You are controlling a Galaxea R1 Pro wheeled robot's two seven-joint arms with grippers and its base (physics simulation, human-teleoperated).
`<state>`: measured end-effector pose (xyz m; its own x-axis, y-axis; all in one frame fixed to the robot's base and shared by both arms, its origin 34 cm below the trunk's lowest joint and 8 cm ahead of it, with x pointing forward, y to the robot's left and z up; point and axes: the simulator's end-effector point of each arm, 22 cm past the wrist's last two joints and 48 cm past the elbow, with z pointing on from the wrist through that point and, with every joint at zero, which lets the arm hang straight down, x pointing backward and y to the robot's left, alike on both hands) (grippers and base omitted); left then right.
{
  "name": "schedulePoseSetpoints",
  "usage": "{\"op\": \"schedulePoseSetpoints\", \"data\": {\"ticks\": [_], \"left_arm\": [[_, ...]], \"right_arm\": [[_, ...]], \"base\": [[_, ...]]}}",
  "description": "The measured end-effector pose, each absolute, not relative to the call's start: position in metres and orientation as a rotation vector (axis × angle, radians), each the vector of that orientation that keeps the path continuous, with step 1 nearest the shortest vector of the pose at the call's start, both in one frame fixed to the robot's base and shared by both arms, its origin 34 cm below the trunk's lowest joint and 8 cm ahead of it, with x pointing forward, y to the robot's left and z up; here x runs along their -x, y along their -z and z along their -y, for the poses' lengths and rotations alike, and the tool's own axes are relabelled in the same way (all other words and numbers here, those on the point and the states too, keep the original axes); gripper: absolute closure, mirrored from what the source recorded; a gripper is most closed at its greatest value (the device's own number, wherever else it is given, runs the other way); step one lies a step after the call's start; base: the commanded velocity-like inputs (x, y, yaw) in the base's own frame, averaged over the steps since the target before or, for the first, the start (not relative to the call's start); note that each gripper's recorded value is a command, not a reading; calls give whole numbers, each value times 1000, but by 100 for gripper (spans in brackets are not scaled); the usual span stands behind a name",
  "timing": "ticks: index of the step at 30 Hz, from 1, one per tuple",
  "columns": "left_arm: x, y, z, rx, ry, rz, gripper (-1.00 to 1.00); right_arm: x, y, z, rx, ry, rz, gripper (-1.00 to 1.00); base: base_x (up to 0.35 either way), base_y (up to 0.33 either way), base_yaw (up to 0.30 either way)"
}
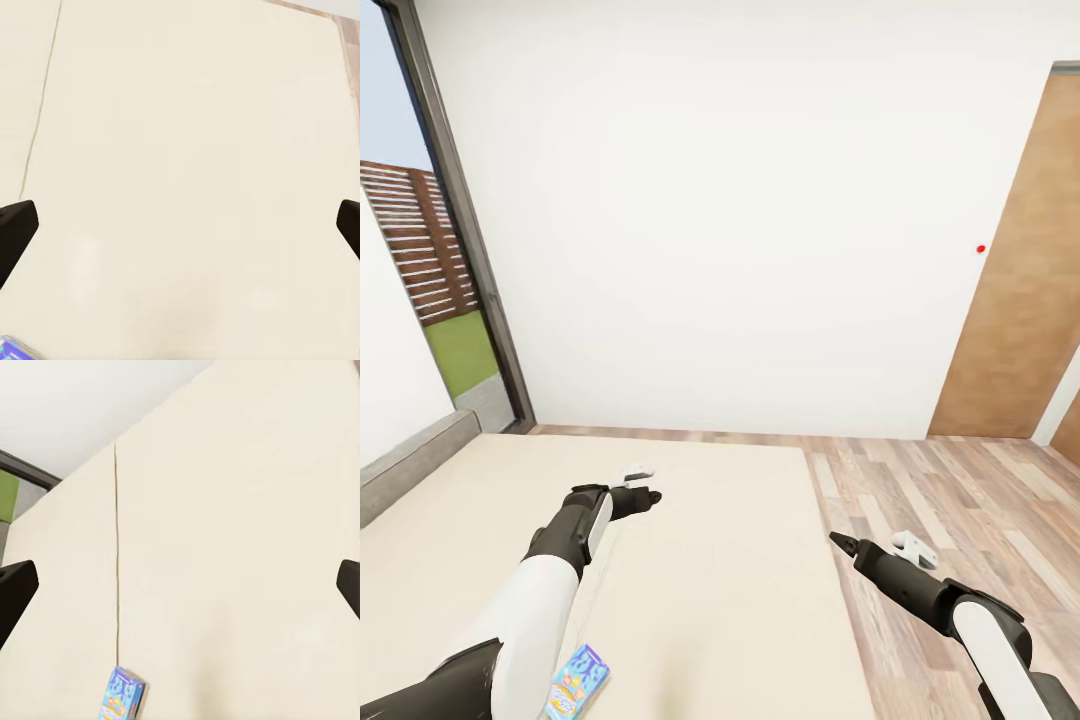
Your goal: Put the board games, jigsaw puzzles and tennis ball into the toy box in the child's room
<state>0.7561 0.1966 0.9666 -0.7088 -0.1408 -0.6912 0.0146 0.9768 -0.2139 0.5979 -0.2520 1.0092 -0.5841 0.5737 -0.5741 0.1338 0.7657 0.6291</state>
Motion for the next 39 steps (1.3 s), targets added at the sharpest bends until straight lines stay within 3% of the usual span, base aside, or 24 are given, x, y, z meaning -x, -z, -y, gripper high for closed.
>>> {"op": "schedulePoseSetpoints", "data": {"ticks": [39], "left_arm": [[-756, -966, -196, 87, 262, -2346, -100]], "right_arm": [[-598, -1009, 251, -525, -685, -2140, -100]], "base": [[0, 112, 0]]}}
